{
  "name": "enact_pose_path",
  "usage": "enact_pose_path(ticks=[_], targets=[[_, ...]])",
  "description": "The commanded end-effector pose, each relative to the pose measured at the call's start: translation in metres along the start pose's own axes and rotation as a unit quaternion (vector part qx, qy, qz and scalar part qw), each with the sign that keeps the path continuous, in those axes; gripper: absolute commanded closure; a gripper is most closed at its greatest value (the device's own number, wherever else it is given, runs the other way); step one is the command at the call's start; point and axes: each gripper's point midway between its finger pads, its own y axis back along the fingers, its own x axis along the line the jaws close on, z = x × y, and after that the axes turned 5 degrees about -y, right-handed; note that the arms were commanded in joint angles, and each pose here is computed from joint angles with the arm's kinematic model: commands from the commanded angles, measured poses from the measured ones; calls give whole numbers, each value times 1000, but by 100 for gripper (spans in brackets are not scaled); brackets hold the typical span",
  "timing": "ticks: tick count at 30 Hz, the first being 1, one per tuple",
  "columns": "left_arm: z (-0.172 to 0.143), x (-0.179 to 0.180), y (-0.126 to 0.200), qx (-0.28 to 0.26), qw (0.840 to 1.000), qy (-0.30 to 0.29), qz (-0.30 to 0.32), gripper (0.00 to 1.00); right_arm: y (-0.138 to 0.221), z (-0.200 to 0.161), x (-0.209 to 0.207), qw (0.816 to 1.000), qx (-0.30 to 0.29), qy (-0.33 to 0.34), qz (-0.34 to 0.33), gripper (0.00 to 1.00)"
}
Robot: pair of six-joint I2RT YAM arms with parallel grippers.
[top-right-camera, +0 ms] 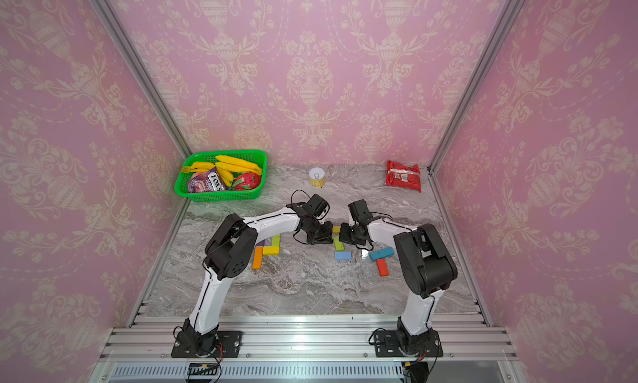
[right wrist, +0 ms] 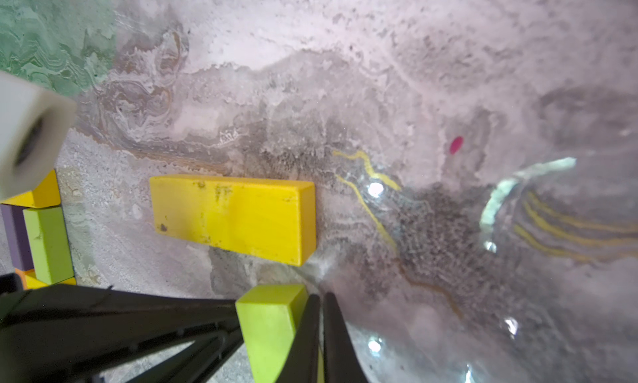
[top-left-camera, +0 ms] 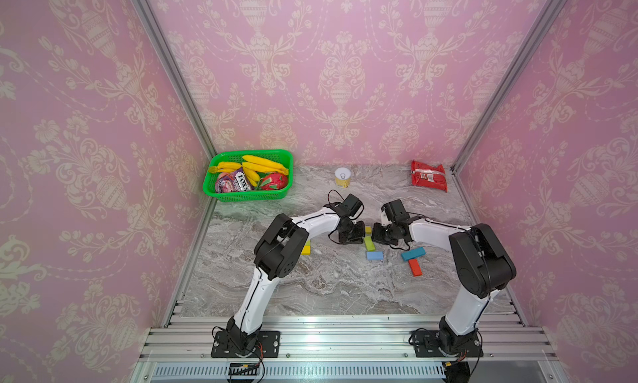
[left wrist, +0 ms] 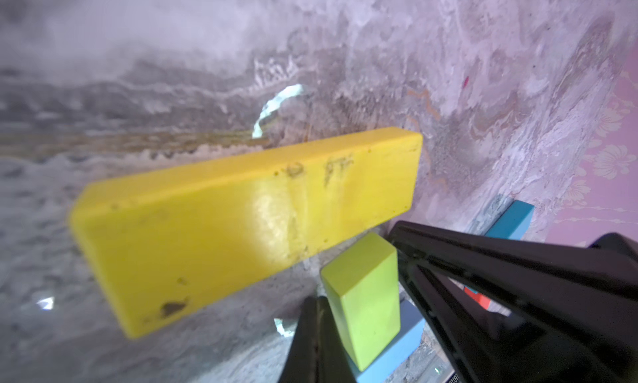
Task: Assemble the letter p with building blocks
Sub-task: Assemble the building block at the center of the board.
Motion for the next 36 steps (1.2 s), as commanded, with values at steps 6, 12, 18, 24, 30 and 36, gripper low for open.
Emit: enact_pose_path(ticks=[6,12,18,24,30,36], targets=[[3,11,5,-5,1000,13,22,100,-4,-25,-32,997,47,-18,-59,91],[-17,11,9,12,1000,3,22,100,9,-33,-36,997,46,-20,-65,91],[-24,10,6,18,1000,-1,21,100,12,-45,-37,997,52,-30,-54,91],[-24,8,2,25,1000,-3,14,100,7,-52,-32,997,63,-38,-27,91],[-21,5,-3,30,1000,-4,10,100,-2,-54,-25,996,71,-47,-2,91],[-18,2,-4,28,1000,-4,8,100,-5,-50,-25,996,71,-49,-4,91]])
